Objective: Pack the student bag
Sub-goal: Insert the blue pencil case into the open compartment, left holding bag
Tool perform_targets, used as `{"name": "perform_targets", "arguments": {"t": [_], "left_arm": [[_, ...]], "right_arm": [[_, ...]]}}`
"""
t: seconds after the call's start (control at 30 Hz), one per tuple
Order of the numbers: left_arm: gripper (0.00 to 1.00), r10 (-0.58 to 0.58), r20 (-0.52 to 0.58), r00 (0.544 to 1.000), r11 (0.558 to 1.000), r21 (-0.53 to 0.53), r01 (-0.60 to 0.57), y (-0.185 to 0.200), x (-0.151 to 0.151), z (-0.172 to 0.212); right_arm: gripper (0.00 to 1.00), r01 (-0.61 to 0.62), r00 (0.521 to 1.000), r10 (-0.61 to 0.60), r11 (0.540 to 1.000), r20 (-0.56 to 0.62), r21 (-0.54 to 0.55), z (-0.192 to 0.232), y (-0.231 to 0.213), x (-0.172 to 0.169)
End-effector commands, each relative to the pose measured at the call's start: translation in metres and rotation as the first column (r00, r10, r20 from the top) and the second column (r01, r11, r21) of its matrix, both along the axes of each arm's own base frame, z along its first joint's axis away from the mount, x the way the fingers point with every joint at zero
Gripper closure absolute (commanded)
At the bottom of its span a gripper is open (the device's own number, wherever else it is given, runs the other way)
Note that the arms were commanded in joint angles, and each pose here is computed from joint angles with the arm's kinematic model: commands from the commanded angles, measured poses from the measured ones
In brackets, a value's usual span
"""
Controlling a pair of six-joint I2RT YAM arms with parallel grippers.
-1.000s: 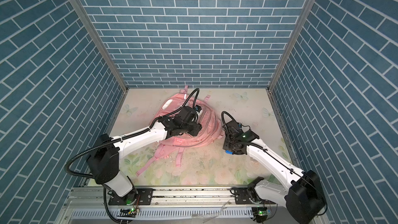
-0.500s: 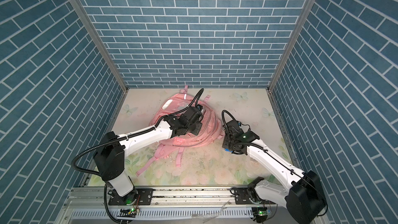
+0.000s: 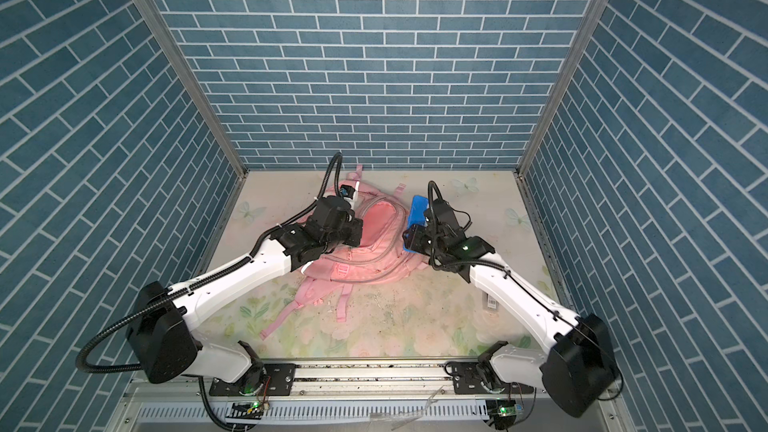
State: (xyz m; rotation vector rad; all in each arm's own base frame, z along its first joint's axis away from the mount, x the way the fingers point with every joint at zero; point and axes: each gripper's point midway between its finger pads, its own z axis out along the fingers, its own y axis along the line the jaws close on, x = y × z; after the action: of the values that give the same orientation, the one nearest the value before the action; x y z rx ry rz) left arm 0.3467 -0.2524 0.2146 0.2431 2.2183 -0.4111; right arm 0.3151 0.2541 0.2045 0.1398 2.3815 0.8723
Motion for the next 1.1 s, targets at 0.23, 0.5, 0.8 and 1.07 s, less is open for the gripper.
{"name": "perform_targets", "arguments": {"t": [0.23,0.5,0.8,1.07], "left_arm": [[1.00,0.076,0.031,0.997,0.960,-0.271,-0.065,0.014,0.011,0.017],[1.00,0.051,0.006,0.999,0.952,-0.303,-0.047,0.012,0.013,0.010],[1.00,0.067,0.016,0.998,0.951,-0.304,-0.059,0.019,0.014,0.013],[1.00,0.066,0.015,0.998,0.953,-0.297,-0.059,0.019,0.015,0.011]], "right_arm": [[0.58,-0.017,0.997,0.043,0.930,-0.064,0.367,0.017,0.077,0.043],[0.55,-0.019,0.990,0.082,0.888,-0.117,0.459,-0.008,0.115,0.044],[0.55,0.039,0.966,0.104,0.847,-0.238,0.530,-0.042,0.139,0.038],[0.55,0.072,0.933,0.123,0.858,-0.339,0.508,-0.070,0.146,0.015]]}}
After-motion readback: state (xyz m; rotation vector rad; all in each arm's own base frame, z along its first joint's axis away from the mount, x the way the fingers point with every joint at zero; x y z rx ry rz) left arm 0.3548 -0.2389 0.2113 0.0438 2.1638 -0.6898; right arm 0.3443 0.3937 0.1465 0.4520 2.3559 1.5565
